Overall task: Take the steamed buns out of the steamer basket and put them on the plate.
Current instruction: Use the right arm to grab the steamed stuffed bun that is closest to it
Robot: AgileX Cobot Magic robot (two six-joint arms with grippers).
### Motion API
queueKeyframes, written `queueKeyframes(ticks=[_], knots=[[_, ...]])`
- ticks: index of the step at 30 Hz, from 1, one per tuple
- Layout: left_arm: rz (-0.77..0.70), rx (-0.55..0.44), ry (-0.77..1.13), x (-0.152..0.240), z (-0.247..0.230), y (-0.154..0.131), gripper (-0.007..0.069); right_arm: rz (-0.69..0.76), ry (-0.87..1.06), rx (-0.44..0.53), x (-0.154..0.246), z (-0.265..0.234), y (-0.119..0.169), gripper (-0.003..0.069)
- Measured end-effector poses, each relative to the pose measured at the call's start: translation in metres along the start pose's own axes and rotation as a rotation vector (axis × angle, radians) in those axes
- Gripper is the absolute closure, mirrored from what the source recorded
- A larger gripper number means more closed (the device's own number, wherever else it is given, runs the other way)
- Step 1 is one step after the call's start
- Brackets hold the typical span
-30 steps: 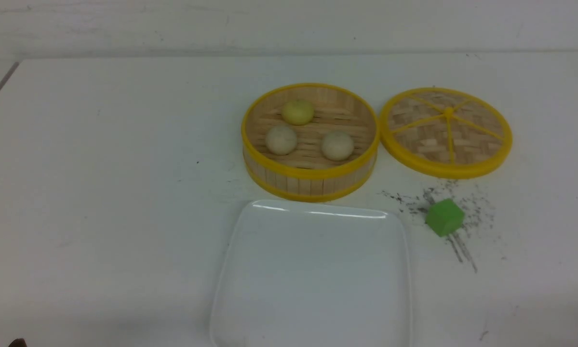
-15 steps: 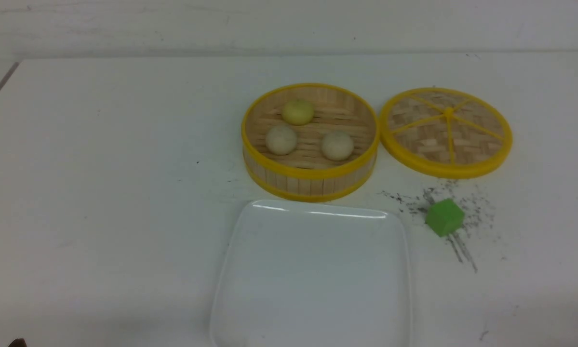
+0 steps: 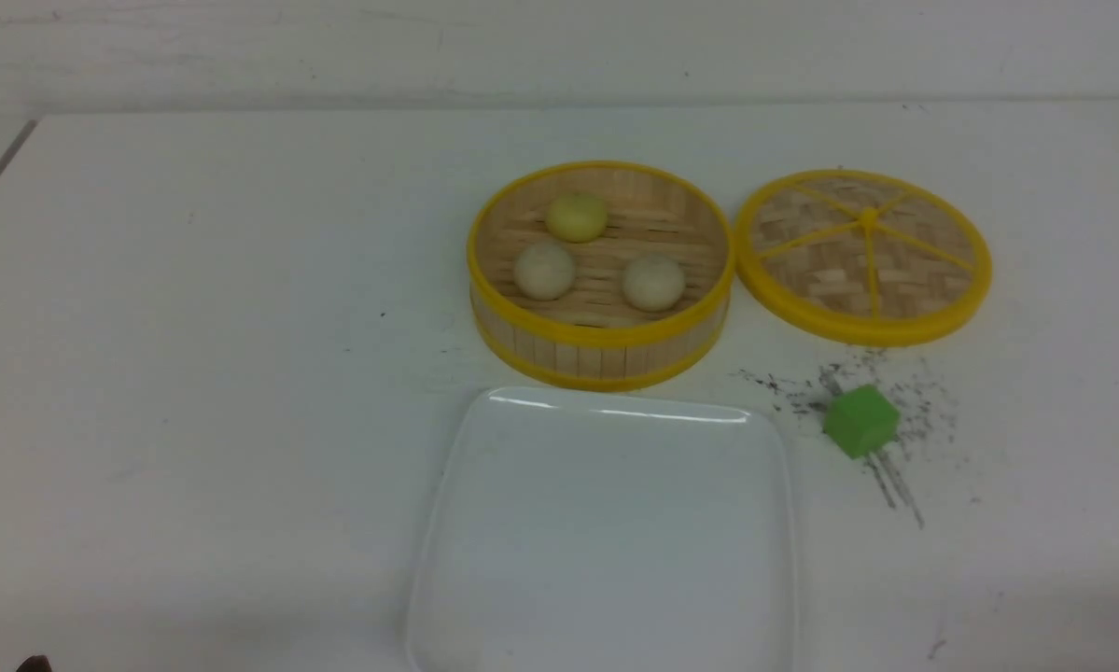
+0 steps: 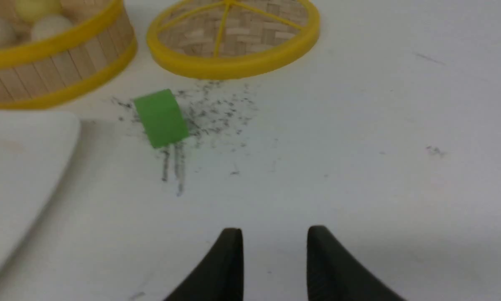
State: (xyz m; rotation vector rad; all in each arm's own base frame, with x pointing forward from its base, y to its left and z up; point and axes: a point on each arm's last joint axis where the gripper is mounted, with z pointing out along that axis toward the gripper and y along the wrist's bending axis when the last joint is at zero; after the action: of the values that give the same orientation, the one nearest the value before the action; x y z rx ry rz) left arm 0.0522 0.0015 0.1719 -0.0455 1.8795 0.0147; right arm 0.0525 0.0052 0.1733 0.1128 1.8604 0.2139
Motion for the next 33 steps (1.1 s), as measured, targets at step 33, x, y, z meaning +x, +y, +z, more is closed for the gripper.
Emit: queueKeyframes(ticks=[33], knots=[[0.000,0.000,0.000,0.000,0.000,0.000,0.0380,0.195,-0.117,-0.264,-0.085,-0.058,0.039,0.0416]])
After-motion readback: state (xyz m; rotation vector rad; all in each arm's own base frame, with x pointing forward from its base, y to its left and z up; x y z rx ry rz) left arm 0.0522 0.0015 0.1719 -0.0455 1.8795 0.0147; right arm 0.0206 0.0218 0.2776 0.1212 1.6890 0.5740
